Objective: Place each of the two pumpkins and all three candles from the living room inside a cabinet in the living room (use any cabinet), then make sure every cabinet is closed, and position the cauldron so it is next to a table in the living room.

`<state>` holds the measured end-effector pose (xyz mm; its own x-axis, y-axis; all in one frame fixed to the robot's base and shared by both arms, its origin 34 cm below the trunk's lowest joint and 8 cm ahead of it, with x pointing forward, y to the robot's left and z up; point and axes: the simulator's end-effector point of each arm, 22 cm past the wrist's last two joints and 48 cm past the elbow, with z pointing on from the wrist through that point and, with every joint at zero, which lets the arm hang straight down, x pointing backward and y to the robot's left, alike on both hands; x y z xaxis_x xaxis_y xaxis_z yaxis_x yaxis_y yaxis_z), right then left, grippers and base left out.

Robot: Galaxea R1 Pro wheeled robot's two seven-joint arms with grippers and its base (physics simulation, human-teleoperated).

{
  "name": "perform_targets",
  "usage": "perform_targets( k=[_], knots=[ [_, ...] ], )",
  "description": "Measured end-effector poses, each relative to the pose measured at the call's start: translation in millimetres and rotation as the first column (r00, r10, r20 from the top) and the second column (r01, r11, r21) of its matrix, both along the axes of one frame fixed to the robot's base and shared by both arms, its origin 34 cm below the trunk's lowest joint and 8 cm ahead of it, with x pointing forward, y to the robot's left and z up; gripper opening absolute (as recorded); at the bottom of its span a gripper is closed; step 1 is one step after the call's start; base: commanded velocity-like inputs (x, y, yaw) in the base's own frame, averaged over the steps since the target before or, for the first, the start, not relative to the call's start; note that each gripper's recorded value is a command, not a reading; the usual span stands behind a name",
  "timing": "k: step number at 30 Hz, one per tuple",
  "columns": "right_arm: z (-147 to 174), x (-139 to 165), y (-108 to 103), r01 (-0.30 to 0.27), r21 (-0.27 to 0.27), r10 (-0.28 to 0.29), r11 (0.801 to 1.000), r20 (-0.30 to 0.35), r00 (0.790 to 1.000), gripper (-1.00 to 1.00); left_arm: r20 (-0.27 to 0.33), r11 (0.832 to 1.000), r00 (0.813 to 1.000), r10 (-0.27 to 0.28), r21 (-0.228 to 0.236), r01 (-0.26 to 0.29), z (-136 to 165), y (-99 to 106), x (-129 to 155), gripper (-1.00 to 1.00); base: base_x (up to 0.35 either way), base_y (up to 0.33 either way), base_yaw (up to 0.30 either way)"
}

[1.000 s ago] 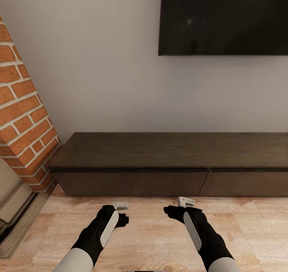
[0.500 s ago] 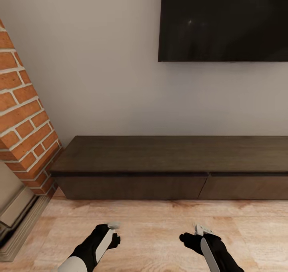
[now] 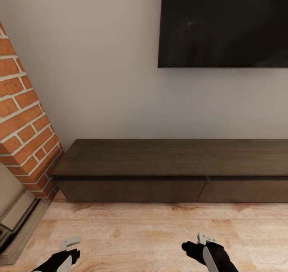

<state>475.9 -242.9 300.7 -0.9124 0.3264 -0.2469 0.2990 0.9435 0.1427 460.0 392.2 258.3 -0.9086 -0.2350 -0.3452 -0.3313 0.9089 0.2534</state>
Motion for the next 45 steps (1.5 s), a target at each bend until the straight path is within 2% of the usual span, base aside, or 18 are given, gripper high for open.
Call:
perform_targets(
  k=[7, 17, 24, 32, 35, 38, 45],
  knots=[
    [-7, -10, -5, 0.036, -0.036, -0.034, 0.999, 0.042, 0.999, 1.0, 0.055, 1.0, 0.998, 0.003, 0.024, -0.005, 15, 4, 1, 1.0, 0.0, 0.0, 0.0],
    [7, -5, -10, 0.059, -0.066, -0.052, 0.996, 0.101, 0.993, 1.0, 0.063, 0.999, 0.998, 0.011, 0.038, -0.013, 35, 10, -1, 1.0, 0.0, 0.0, 0.0],
    [14, -8, -18, 0.085, -0.099, -0.069, 0.991, 0.155, 0.985, 1.0, 0.14, 0.997, 0.99, 0.015, 0.074, -0.026, 55, 20, 4, 1.0, 0.0, 0.0, 0.0],
    [26, -13, -22, 0.094, -0.105, -0.079, 0.99, 0.142, 0.987, 1.0, 0.165, 0.995, 0.986, 0.012, 0.096, -0.028, 77, 32, 10, 1.0, 0.0, 0.0, 0.0],
    [27, -23, -35, 0.092, -0.123, -0.078, 0.988, 0.117, 0.99, 1.0, 0.196, 0.994, 0.981, 0.01, 0.109, -0.032, 87, 37, 14, 1.0, 0.0, 0.0, 0.0],
    [29, -30, -44, 0.09, -0.137, -0.077, 0.986, 0.101, 0.992, 1.0, 0.202, 0.993, 0.979, 0.009, 0.113, -0.033, 93, 38, 15, 1.0, 0.0, 0.0, 0.0],
    [47, -20, -51, 0.103, -0.154, -0.081, 0.983, 0.145, 0.986, 1.0, 0.203, 0.993, 0.979, 0.009, 0.112, -0.032, 108, 36, 18, 1.0, 0.0, 0.0, 0.0]
  ],
)
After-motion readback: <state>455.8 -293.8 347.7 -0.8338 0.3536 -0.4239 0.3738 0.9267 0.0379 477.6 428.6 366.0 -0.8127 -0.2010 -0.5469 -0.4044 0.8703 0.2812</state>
